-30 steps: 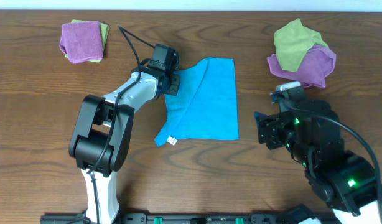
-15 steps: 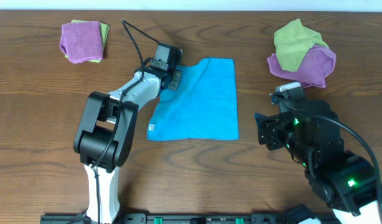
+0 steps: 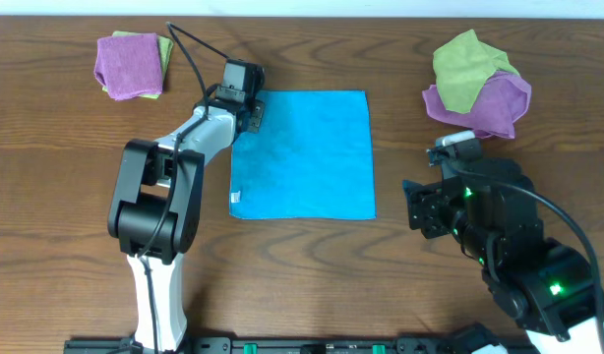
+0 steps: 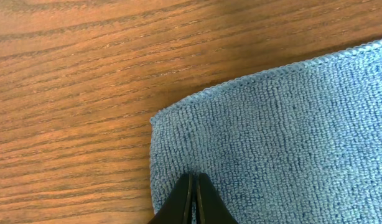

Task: Fold the cloth
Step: 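Pull the blue cloth corner leftward with the left gripper to flatten it, then release the cloth and retract the left gripper toward the front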

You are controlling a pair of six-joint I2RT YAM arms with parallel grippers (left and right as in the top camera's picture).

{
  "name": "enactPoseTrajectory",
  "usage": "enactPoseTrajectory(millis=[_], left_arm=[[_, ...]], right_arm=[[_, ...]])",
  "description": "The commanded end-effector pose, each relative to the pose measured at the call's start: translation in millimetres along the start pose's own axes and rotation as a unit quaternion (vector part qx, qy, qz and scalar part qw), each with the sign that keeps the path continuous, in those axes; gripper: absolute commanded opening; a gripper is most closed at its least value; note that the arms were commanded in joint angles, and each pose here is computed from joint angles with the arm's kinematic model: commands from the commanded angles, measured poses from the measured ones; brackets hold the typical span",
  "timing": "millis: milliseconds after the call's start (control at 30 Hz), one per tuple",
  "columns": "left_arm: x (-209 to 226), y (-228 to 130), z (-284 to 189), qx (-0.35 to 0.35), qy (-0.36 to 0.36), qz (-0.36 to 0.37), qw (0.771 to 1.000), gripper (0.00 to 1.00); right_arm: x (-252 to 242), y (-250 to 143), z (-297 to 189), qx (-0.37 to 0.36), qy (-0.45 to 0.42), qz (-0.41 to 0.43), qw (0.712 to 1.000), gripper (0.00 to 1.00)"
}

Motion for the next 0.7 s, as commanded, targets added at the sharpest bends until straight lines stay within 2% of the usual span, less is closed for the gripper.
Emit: enactPoseTrajectory(millis=[0, 167, 300, 367, 467, 533, 600, 633, 667], left_arm=[[5, -18, 19, 0.034, 0.024, 0.014, 0.999, 0.06], [-10, 30, -26, -0.002, 0.011, 0.017, 1.0, 0.06], [-16, 93, -110, -0.082, -0.013, -0.026, 0.996, 0.06], [-12, 112, -160, -0.113, -0.036, -0.051, 0.992, 0.06], [-4, 107, -214, -0.102, -0.087, -0.055, 0.989, 0.06], [11, 90, -248, -0.07, -0.099, -0.074, 0.99, 0.06], [26, 71, -278, -0.05, -0.093, -0.087, 0.991, 0.06], [34, 57, -298, -0.046, -0.091, -0.091, 0.991, 0.06], [38, 44, -314, -0.053, -0.092, -0.098, 0.989, 0.06]], right_arm=[[-2, 2, -2, -0.004, -0.003, 0.001, 1.0, 0.75], [-2, 3, -2, -0.005, -0.004, 0.001, 1.0, 0.76], [-7, 6, -1, -0.009, -0.025, -0.028, 0.999, 0.76], [-15, 6, -3, -0.006, -0.051, -0.022, 0.998, 0.73], [-26, 8, -9, -0.007, -0.067, -0.007, 0.998, 0.69], [-39, 7, -24, 0.002, -0.086, 0.011, 0.996, 0.57], [-52, 2, -43, 0.008, -0.106, 0.033, 0.994, 0.33], [-59, -4, -58, 0.003, -0.122, 0.048, 0.991, 0.31], [-60, -10, -70, -0.012, -0.122, 0.052, 0.991, 0.41]])
Point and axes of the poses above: each gripper's point midway between its finger pads, its own z axis out along the fingers, its own x axis along the line the jaws close on, y = z × x, the point moved 6 cm from there along -z, back along the fingers, and after that the axes turned 15 degrees about -z, right-handed, at the moved point
